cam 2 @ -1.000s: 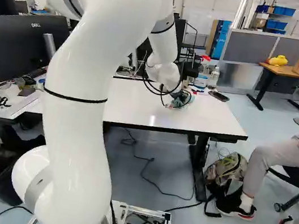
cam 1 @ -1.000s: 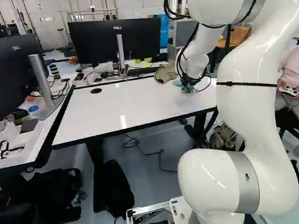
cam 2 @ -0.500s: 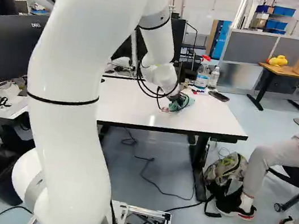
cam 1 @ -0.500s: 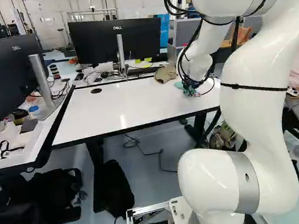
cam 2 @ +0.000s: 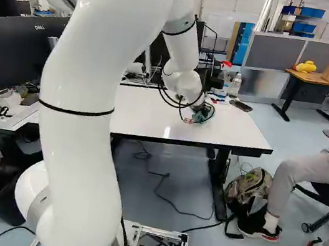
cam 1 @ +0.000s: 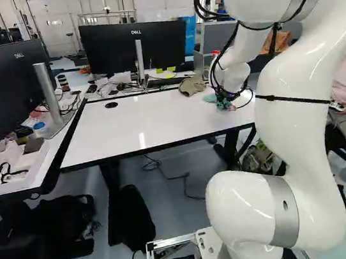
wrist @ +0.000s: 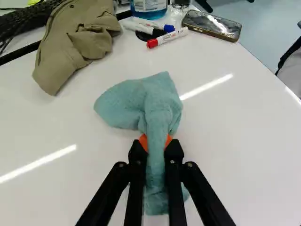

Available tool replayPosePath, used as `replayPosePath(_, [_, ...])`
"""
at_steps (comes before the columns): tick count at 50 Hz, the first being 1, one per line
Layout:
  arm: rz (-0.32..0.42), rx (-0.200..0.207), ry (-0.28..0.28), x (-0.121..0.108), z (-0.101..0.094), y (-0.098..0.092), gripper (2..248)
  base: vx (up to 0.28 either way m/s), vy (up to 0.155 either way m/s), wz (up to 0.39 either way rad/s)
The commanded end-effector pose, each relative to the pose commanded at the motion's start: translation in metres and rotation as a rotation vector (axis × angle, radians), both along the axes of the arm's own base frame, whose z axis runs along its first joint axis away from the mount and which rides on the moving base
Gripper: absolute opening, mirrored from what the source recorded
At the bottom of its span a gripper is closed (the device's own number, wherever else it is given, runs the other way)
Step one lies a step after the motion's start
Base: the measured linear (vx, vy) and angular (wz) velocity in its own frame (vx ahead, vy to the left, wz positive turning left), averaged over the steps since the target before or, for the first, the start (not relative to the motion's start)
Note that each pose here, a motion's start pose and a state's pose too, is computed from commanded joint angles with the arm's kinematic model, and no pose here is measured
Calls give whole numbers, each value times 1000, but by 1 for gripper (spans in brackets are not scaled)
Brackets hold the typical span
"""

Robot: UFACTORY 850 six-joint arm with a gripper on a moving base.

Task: Clean the table with the green towel

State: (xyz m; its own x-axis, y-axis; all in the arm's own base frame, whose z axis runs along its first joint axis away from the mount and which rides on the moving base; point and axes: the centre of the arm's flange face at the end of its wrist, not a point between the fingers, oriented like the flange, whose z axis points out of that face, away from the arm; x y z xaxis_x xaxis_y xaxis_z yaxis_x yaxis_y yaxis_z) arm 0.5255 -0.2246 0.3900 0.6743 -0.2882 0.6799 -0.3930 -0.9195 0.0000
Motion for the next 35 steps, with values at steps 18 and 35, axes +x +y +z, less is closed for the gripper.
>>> replayPosePath(18, [14, -8, -19, 33, -3, -5, 50, 0, 0, 0])
replayPosePath(35, [47, -14, -36, 64, -5, 5, 50, 0, 0, 0])
